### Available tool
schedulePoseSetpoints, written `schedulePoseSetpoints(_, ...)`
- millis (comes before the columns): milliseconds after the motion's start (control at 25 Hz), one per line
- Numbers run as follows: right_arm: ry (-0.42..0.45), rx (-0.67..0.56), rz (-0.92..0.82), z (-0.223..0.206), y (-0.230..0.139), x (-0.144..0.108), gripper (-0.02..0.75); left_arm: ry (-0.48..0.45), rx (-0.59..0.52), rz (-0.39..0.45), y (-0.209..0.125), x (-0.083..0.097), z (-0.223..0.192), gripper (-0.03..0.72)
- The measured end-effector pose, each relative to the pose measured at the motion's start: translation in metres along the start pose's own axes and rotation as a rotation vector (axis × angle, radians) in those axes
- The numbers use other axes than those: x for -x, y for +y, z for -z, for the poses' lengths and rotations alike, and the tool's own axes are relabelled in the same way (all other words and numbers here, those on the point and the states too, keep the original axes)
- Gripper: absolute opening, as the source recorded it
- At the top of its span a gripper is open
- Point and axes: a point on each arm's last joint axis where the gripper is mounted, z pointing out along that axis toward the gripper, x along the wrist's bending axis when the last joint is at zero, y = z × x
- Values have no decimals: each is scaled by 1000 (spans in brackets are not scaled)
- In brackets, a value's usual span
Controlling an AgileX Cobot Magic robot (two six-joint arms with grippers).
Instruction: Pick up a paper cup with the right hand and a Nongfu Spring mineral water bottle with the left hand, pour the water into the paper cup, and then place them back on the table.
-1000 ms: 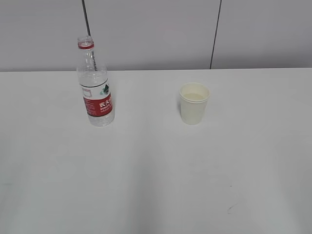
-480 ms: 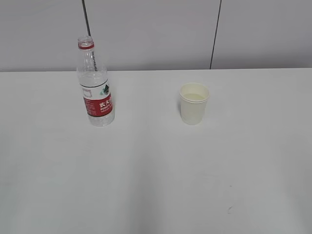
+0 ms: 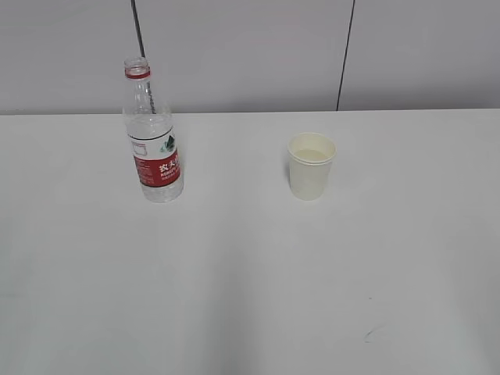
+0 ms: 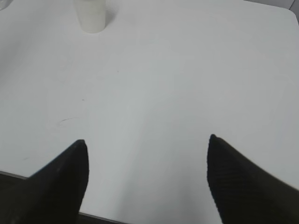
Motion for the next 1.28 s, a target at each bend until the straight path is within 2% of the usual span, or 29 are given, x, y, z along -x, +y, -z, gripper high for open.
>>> schedulePoseSetpoints(1280,-2,2,1,0,0,0,582,0,0,0,0,0,0,467)
